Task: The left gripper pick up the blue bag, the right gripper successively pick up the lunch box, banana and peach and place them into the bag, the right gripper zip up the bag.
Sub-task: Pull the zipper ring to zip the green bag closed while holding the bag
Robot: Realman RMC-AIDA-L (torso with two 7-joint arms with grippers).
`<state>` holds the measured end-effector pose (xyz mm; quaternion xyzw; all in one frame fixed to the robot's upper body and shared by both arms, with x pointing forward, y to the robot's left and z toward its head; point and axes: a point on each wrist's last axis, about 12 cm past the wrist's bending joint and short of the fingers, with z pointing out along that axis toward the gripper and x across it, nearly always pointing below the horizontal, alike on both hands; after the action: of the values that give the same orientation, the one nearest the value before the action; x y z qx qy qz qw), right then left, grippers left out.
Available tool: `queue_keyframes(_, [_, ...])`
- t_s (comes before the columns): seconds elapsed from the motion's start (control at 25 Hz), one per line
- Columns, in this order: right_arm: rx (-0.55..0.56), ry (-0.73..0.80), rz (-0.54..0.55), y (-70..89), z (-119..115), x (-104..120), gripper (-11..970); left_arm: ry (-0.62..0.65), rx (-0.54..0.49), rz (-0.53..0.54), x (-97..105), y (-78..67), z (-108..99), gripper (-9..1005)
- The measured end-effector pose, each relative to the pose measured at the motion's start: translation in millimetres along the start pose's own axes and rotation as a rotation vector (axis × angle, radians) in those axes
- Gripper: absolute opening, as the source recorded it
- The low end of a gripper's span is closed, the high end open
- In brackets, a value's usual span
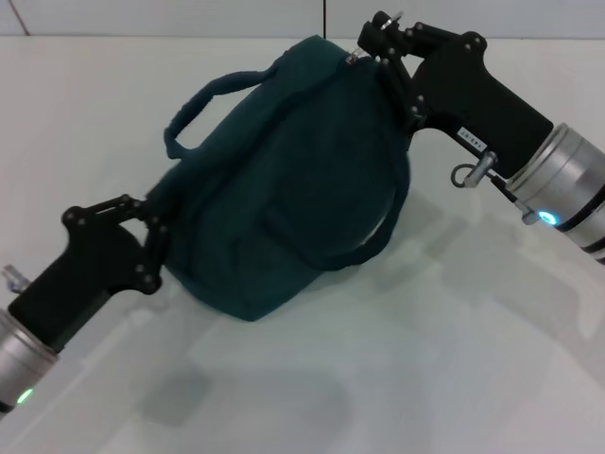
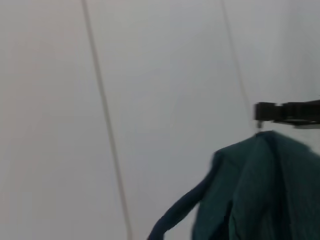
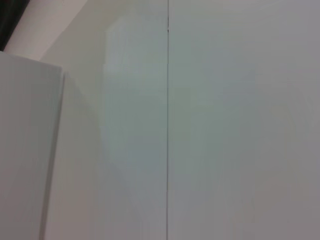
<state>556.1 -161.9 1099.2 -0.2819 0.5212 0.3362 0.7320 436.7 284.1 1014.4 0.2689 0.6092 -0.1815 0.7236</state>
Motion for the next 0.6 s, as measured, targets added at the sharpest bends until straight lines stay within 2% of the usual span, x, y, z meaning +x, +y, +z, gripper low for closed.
queue_keyframes(0.2, [0.019,0.022,0.001,-3.9,-6,3,79,0.009,-0.051,0.021,-2,9.1,-19,55])
queue_keyframes(0.28, [0.034,0.026,0.012,-6.3,-8,4,79,0.003,-0.05,0.026,-3,9.7,-21,55])
queue_keyframes(0.6, [0.023,0.028,0.02,-6.5,-5,4,79,-0.015,-0.045,0.074,-1,-7.4,-13,70])
